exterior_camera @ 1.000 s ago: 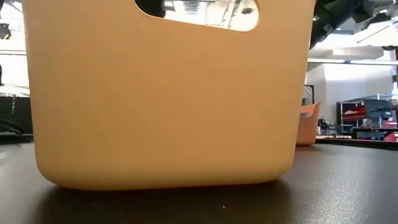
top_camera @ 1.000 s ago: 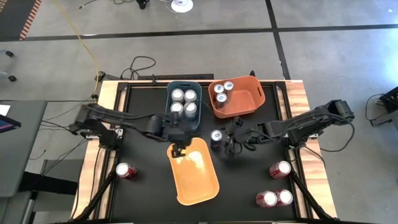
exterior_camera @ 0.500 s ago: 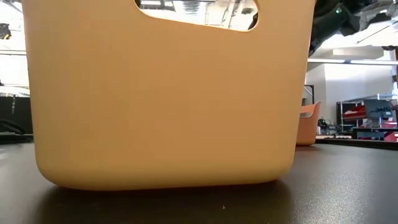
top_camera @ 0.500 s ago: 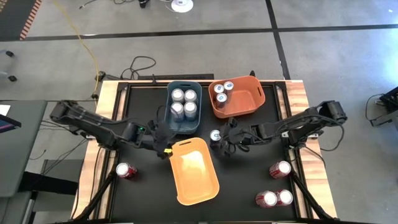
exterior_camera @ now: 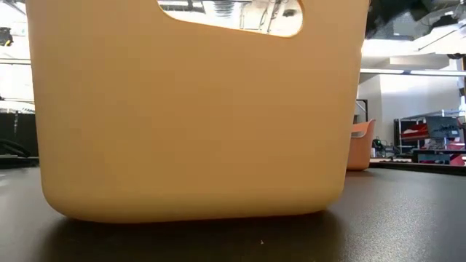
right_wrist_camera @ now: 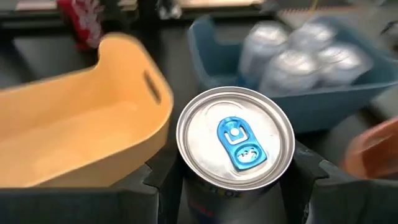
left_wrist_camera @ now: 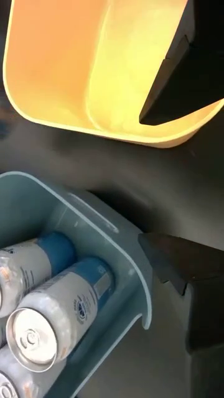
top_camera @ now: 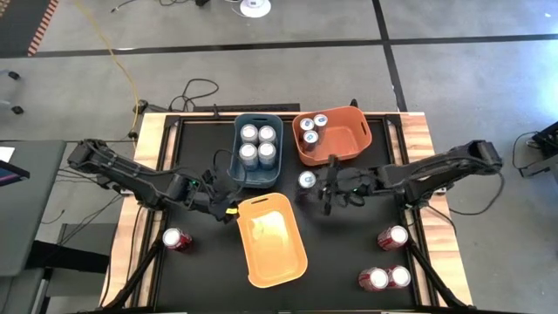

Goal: Sort soda cans
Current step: Put the blue soda can into the orange bin

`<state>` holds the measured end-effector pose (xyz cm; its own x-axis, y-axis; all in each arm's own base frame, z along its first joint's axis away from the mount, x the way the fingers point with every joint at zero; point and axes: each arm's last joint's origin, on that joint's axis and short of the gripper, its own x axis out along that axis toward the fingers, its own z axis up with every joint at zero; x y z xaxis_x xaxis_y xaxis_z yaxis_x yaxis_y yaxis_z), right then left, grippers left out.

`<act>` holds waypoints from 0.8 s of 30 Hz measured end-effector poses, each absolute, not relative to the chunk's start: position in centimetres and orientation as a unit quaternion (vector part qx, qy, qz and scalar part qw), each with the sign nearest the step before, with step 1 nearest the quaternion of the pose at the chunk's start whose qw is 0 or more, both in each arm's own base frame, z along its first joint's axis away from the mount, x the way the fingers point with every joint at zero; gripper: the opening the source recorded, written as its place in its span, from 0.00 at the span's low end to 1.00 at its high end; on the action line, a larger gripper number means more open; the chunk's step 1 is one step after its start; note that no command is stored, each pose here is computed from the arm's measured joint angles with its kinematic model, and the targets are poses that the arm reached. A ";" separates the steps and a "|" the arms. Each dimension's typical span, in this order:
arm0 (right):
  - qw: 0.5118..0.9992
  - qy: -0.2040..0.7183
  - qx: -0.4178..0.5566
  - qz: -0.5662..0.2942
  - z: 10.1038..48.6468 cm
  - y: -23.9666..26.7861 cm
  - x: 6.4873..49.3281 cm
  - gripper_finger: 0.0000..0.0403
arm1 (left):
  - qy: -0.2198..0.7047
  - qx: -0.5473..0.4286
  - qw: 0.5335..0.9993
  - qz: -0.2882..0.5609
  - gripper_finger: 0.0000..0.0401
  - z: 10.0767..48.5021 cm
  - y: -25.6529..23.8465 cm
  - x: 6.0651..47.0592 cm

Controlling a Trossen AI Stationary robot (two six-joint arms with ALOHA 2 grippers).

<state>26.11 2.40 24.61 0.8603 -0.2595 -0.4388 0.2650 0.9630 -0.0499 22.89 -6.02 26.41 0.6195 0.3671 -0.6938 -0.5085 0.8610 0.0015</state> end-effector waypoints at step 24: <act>0.898 0.185 0.040 -0.396 25.4 -6.9 15.5 0.49 | 0.344 -0.154 0.852 0.364 0.74 25.7 -5.7 21.3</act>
